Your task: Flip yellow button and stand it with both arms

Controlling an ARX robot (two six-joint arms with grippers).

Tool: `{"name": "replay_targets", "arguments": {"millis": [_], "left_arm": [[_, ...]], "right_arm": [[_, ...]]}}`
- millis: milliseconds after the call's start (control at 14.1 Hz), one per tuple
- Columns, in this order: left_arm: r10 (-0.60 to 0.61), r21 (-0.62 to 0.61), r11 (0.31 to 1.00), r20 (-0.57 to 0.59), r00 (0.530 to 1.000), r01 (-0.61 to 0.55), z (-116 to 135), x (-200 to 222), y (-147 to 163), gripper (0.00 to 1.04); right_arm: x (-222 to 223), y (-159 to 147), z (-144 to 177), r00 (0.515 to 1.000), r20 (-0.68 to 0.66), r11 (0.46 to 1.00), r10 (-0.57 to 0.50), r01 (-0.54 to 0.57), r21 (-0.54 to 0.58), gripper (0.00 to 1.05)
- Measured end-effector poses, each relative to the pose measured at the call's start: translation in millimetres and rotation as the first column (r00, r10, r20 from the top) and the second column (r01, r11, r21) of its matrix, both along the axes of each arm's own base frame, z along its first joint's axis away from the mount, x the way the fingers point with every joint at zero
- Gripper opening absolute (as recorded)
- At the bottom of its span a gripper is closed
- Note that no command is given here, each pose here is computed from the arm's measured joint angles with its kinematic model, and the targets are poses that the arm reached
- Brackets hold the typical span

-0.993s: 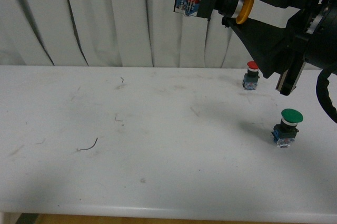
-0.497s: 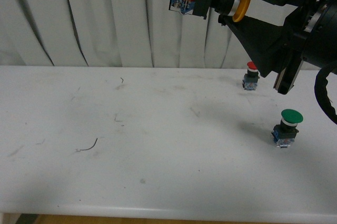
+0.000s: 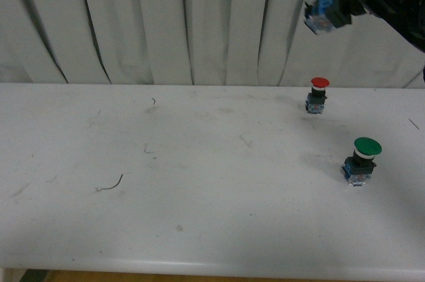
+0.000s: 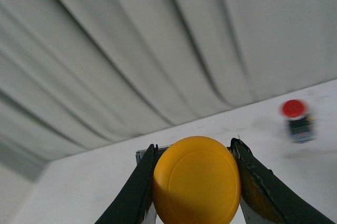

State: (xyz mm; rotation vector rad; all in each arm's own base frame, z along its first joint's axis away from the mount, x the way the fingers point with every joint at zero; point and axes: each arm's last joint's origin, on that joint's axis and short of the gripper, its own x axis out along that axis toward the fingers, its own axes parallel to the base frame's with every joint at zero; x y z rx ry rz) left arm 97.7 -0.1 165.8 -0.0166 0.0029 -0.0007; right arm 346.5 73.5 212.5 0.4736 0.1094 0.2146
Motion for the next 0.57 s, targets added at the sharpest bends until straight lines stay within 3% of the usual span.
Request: {"name": "replay_targets", "arguments": {"millis": [142,213,284,568], "left_arm": [[0.000,0.000,1.000,0.000,1.000,0.000,0,0,0,0.97],[0.000,0.001,1.000,0.000,1.000,0.000,0,0,0,0.98],[0.000,0.001,1.000,0.000,1.000,0.000,0,0,0,0.98],[0.000,0.001,1.000,0.000,1.000,0.000,0,0,0,0.98]], "right_arm": [[6,-10,0,0.994,-0.003,0.978,-0.113,0.110,-0.176,0.36],[14,-23,0,0.975,0.009,0.895,-0.222,0.207,-0.394,0.36],[21,-26,-3,0.965,0.024,0.826,-0.262,0.237,-0.512,0.36],[49,-32,-18,0.956,-0.092,0.783,-0.277,0.169,-0.598,0.36]]}}
